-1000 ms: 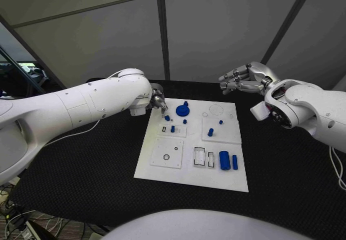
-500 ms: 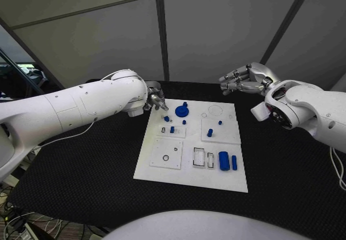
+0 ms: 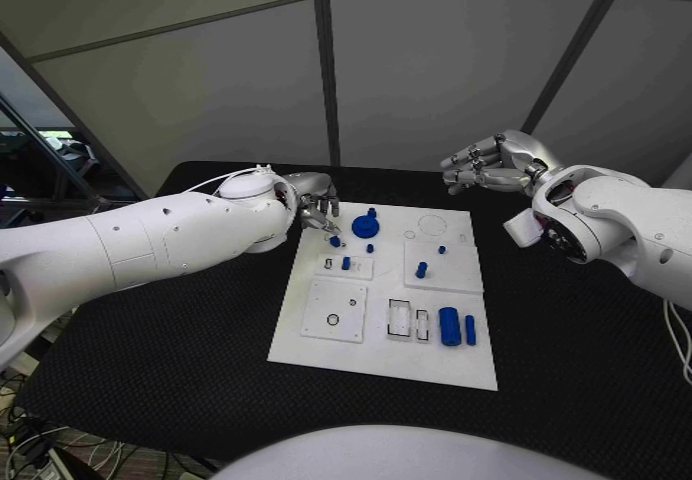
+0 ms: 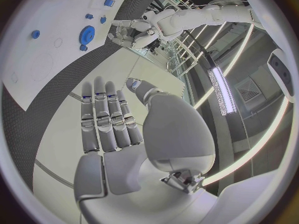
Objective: Assemble the parts on the task board
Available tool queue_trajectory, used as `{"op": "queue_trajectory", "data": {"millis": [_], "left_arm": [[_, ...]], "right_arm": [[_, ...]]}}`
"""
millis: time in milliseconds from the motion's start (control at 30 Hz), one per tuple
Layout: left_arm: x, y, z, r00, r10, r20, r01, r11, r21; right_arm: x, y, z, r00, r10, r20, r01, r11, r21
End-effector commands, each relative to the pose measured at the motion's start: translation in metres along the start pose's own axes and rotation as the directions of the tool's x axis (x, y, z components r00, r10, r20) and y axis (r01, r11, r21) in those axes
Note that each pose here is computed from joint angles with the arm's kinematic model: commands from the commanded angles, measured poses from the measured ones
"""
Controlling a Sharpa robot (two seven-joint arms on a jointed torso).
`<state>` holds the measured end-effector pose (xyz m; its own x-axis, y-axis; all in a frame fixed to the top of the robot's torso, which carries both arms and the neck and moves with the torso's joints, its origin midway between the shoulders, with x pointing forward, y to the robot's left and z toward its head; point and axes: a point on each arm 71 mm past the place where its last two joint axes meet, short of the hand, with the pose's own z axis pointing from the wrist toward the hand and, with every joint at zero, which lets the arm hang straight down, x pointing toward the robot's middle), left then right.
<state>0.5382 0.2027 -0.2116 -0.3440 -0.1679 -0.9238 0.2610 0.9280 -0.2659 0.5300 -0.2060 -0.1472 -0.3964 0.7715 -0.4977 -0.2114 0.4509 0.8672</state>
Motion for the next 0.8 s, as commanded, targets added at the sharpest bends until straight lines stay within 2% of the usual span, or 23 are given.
{"op": "queue_trajectory", "data": {"millis": [33,200,800], "left_arm": [[0.0004,-0.0034,-0.0004,0.993,0.107,0.059,-0.111,0.992,0.064],[0.0068,-0.0019,0.0005,0.991,0.126,0.048,-0.128,0.99,0.054],[0.0259,-0.0037,0.0039,0.99,0.143,-0.018,-0.142,0.989,0.03]], "right_arm": [[-0.001,0.002,0.0,1.0,-0.006,0.003,0.006,1.0,-0.014],[-0.001,0.001,0.0,1.0,-0.006,0.004,0.006,1.0,-0.013],[-0.001,0.001,0.0,1.0,-0.007,0.003,0.007,1.0,-0.013]]}}
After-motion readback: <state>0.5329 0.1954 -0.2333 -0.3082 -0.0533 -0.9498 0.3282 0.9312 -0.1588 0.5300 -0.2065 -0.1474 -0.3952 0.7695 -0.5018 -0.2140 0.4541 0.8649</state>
